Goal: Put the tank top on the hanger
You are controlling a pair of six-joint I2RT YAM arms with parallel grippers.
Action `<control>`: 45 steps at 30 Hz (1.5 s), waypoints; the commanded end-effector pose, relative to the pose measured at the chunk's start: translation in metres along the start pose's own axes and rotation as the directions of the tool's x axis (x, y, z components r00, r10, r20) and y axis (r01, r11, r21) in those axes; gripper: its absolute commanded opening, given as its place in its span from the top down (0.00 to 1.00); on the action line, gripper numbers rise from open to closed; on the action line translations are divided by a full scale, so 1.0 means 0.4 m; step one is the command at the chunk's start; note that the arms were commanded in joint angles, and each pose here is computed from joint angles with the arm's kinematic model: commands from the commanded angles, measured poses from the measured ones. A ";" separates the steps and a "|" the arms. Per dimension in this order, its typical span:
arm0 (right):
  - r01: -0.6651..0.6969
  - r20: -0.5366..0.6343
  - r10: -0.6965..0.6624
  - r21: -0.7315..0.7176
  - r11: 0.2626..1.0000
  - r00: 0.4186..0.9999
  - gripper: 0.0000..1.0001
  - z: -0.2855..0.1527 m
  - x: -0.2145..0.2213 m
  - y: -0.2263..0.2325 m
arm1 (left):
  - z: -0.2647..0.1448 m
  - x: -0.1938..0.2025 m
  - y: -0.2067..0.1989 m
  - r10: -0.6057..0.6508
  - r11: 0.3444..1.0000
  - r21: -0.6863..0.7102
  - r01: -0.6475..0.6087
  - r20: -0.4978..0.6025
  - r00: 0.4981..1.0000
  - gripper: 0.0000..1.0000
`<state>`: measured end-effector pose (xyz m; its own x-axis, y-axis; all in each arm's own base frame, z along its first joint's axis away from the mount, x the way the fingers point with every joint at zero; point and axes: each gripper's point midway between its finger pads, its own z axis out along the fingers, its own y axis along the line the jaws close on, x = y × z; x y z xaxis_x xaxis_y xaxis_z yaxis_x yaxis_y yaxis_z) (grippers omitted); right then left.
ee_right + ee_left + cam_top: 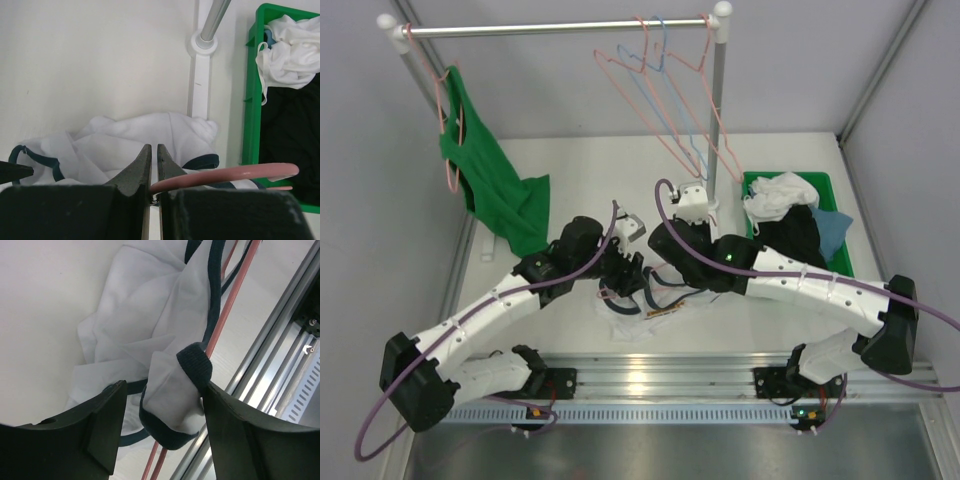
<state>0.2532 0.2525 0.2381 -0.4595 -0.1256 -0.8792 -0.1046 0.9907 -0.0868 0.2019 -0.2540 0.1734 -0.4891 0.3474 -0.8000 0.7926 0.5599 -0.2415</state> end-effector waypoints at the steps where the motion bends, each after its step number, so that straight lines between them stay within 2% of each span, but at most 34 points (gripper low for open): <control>1: -0.067 0.049 0.067 -0.017 0.998 0.997 1.00 -0.010 -0.051 -0.007 | -0.016 -0.046 0.007 0.050 0.999 -0.022 -0.049 0.051 0.997 0.33; 9: -0.066 0.049 0.067 -0.021 0.998 0.997 1.00 -0.009 -0.051 -0.004 | 0.004 -0.036 -0.024 0.055 0.996 0.069 -0.057 0.036 0.998 0.38; 14: -0.065 0.049 0.066 -0.024 0.998 0.997 1.00 -0.011 -0.051 -0.003 | 0.007 -0.024 -0.049 0.033 0.991 0.126 -0.036 0.030 0.999 0.48; 19: -0.065 0.051 0.067 -0.025 0.998 0.996 1.00 -0.012 -0.052 -0.004 | 0.010 -0.019 -0.056 -0.002 0.990 0.138 -0.001 0.025 1.000 0.67; 21: -0.068 0.051 0.069 -0.025 0.997 0.996 1.00 -0.013 -0.054 -0.004 | 0.014 -0.015 -0.060 -0.012 0.989 0.148 0.009 0.019 1.000 0.78; 23: -0.068 0.051 0.069 -0.025 0.997 0.996 1.00 -0.013 -0.054 -0.004 | 0.017 -0.010 -0.063 -0.024 0.988 0.152 0.022 0.012 1.000 0.83; 24: -0.069 0.052 0.071 -0.026 0.997 0.996 1.00 -0.012 -0.054 -0.003 | 0.019 -0.007 -0.063 -0.027 0.988 0.150 0.026 0.008 1.000 0.93; 26: -0.068 0.052 0.069 -0.026 0.997 0.996 1.00 -0.013 -0.055 -0.004 | 0.021 -0.011 -0.062 -0.035 0.990 0.135 0.031 0.020 0.999 1.00; 29: -0.067 0.052 0.069 -0.028 0.997 0.996 1.00 -0.014 -0.057 -0.003 | 0.023 -0.011 -0.062 -0.053 0.993 0.107 0.048 0.048 0.997 1.00; 36: -0.069 0.057 0.071 -0.038 0.997 0.996 1.00 -0.022 -0.074 0.000 | -0.003 -0.053 -0.056 -0.063 0.998 0.034 0.057 0.214 0.975 1.00; 39: -0.068 0.058 0.071 -0.041 0.997 0.996 0.96 -0.023 -0.076 0.000 | -0.023 -0.061 -0.053 -0.062 0.998 0.020 0.058 0.261 0.963 1.00; 45: -0.069 0.063 0.072 -0.055 0.996 0.995 0.78 -0.029 -0.087 0.005 | -0.038 -0.081 -0.059 -0.075 0.997 0.034 0.068 0.354 0.932 1.00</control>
<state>0.2583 0.2653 0.2441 -0.4510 -0.0955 -0.8874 -0.1388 0.9897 -0.0360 0.1690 -0.2687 0.1844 -0.4430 0.1761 -0.8791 0.8153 0.4869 -0.3134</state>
